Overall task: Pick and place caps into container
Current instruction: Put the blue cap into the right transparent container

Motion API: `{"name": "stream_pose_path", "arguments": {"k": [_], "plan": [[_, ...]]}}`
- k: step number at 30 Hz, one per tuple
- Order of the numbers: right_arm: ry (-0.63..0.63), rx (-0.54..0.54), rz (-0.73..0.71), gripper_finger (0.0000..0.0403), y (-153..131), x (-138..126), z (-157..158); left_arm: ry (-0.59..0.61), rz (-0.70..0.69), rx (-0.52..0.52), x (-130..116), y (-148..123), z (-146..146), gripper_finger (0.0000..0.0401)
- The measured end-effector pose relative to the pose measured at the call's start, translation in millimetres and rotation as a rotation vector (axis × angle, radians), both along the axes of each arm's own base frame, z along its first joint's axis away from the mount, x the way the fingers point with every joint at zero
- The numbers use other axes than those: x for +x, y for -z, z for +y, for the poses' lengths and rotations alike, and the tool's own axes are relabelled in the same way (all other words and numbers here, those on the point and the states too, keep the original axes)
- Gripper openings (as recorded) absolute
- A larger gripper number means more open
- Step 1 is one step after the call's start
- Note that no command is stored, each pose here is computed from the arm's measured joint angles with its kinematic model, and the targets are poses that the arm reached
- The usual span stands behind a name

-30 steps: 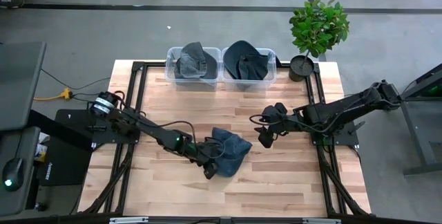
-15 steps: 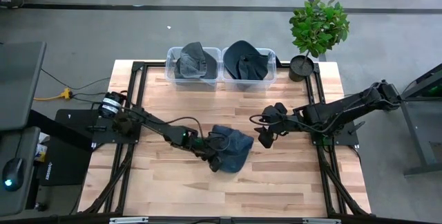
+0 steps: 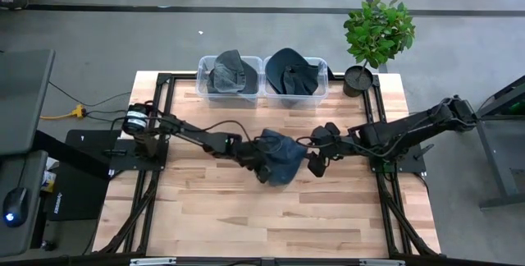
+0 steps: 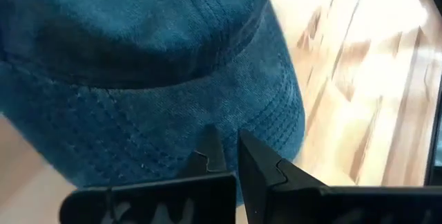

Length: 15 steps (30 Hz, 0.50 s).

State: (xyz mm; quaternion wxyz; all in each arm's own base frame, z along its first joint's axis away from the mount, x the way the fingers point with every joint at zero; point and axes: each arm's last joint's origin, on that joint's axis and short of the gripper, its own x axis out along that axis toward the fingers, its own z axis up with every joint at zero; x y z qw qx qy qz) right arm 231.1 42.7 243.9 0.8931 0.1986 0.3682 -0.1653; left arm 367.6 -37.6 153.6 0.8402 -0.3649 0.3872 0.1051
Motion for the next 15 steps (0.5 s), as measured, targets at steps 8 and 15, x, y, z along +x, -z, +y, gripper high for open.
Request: {"name": "stream_pose_path", "arguments": {"k": [8, 15], "plan": [[-0.093, -0.168, 0.045, 0.0216, 0, 3, -21, 0.017, 0.053, 0.076, 11, -21, 11, 0.0000], [-0.216, -0.295, 0.050, 0.0216, 15, 14, -51, 0.044, 0.092, 0.049, 11, -27, 1, 0.0000]]}}
